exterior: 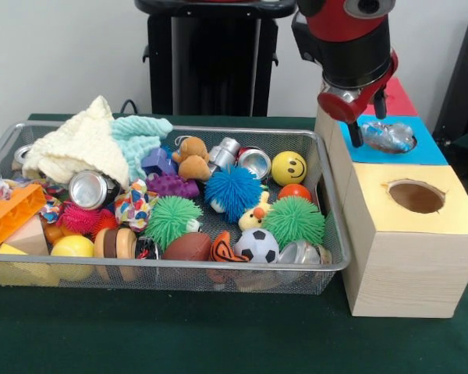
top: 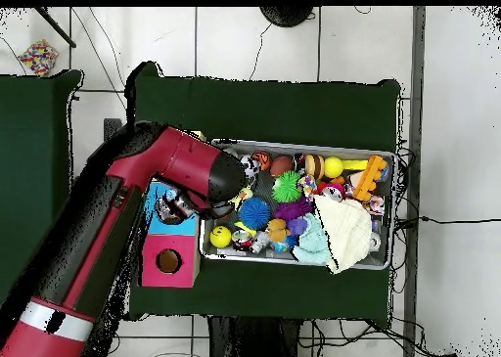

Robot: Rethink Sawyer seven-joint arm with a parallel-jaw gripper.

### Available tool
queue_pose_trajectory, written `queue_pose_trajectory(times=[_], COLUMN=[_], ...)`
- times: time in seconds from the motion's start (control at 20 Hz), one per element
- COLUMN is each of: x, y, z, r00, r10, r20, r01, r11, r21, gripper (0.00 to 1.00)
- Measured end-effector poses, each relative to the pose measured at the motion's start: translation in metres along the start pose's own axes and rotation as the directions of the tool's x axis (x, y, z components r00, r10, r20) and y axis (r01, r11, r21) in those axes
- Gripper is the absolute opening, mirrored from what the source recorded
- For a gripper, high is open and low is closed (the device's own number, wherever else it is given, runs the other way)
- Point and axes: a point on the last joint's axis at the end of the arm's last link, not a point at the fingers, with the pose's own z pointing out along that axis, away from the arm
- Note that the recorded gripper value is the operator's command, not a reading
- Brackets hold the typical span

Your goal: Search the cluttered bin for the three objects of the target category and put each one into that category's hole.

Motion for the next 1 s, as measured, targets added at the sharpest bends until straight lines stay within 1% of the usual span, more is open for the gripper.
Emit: queue_pose_trajectory(times=[0.1, 0.25, 1.0], x=[0.0007, 0.0007, 0.0009], y=[-0.0042, -0.0052, -0.0057], z=[0.0054, 0.0045, 0.0044], r00=[0.9999, 0.9998, 0.9997], r10=[0.004, 0.006, 0.007], r20=[0.01, 0.02, 0.022], r01=[-0.004, -0.006, -0.007], r11=[1.0, 1.0, 1.0], r21=[0.009, 0.008, 0.006], gripper=[1.0, 1.0, 1.0])
